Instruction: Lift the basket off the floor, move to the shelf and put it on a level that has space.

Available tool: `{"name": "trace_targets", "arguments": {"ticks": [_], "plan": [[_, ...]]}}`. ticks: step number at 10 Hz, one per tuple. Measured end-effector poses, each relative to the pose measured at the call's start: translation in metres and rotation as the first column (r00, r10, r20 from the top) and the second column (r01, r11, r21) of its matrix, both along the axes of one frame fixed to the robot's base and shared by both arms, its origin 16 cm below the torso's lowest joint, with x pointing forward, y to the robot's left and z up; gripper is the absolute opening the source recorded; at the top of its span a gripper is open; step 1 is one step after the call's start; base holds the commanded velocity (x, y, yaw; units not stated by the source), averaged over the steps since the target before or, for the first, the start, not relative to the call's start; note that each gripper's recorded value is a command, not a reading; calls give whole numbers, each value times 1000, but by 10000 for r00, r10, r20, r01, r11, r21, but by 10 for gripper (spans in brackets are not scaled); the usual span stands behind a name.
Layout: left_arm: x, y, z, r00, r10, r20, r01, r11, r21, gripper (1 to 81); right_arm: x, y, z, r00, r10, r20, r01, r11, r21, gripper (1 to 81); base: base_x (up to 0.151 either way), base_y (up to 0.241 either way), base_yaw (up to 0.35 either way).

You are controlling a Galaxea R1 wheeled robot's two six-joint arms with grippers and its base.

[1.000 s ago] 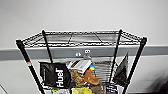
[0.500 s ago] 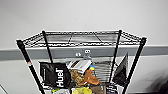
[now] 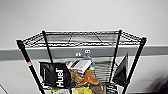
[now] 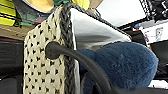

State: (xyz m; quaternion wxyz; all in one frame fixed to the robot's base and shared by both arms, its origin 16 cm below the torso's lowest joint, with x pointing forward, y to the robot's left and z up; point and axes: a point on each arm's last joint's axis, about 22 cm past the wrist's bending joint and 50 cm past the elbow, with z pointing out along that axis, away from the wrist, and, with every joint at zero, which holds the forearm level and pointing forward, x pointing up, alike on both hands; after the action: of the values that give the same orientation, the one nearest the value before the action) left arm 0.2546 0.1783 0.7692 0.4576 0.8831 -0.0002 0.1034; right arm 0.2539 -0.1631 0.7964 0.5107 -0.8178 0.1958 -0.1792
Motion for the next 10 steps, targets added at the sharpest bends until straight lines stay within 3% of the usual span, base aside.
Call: {"name": "trace_targets", "arguments": {"ticks": [6,10], "plan": [[3,-10,69,9968,-316,739,370,9967,-723,10,5,2,43,9988,28,496,-49,9991,420,10,0,0,0],[3,-11,118,9897,-546,1320,686,9922,-1039,10,1,7,92,9955,248,918,-332,9952,918,10,0,0,0]]}}
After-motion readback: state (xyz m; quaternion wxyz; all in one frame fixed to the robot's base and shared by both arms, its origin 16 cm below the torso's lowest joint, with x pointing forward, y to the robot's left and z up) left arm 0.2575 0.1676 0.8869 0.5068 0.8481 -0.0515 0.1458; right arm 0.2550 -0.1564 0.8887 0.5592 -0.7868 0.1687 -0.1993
